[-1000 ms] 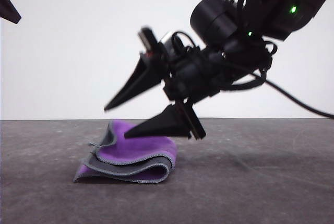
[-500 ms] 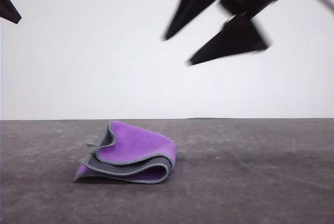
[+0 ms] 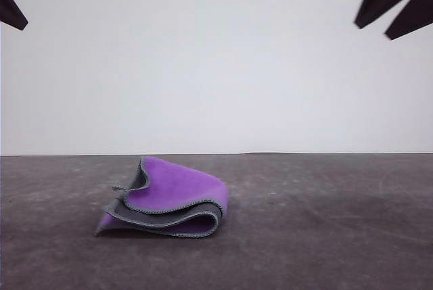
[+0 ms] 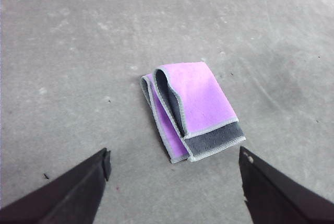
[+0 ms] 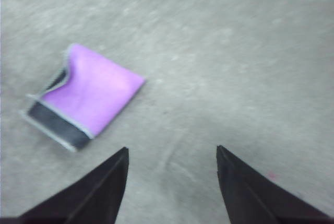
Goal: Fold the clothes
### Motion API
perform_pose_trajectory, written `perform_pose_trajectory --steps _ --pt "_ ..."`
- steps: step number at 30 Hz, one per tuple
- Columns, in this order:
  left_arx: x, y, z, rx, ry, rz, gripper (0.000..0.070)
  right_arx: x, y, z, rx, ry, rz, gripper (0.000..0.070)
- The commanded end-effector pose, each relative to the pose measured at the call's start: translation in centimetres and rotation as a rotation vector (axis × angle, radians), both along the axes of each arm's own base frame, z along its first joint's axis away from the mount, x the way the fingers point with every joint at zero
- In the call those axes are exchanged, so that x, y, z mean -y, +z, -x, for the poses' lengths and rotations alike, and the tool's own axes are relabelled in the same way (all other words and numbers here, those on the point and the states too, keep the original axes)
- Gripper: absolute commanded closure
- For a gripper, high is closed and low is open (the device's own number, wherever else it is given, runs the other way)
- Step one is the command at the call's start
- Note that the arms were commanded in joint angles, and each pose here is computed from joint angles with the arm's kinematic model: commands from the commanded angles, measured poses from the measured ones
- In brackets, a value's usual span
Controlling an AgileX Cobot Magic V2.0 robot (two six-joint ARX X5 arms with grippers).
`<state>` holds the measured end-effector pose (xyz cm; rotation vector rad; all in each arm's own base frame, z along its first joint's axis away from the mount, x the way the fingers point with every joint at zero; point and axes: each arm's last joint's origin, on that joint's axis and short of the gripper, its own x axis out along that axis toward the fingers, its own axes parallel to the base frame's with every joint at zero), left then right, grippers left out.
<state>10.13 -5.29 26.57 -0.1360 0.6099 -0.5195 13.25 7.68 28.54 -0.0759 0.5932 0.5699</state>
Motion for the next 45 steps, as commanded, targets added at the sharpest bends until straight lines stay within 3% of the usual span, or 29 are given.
perform_pose_trajectory --steps 1,11,12,13,14,15,17,33,37,45 --pt "0.1 0.4 0.0 0.012 -0.002 0.008 0.0227 0.2 -0.1 0.3 0.026 0.0 0.003 0.0369" --pt "0.1 0.4 -0.1 0.019 -0.003 0.011 0.0243 0.6 -1.4 1.1 0.07 -0.005 -0.019 0.0378" --pt "0.1 0.4 -0.1 0.017 -0.003 0.011 0.0277 0.6 -1.4 1.1 0.068 -0.005 -0.018 0.04" --pt "0.1 0.4 -0.1 0.017 -0.005 0.012 0.0457 0.7 -1.5 1.1 0.066 -0.006 -0.016 0.0539" --pt "0.1 0.4 -0.1 0.017 -0.008 0.015 0.0594 0.7 -1.5 1.1 0.066 -0.007 -0.015 0.0637" --pt "0.1 0.5 -0.1 0.016 -0.01 0.019 0.0654 0.7 -1.5 1.1 0.068 -0.009 -0.014 0.0669" --pt "0.1 0.5 0.0 0.015 -0.019 0.025 0.07 0.6 -1.4 1.1 0.07 -0.006 -0.018 0.0685" --pt "0.1 0.5 0.1 0.025 -0.02 0.027 0.07 0.6 -1.4 1.1 0.071 -0.006 -0.019 0.0685" --pt "-0.5 -1.0 -0.1 0.125 0.0 0.01 0.07 0.6 -1.4 1.1 0.071 -0.006 -0.019 0.0685" --pt "-3.0 -7.2 0.2 0.331 0.222 0.049 0.07 0.6 -1.4 1.1 0.071 -0.006 -0.019 0.0685"
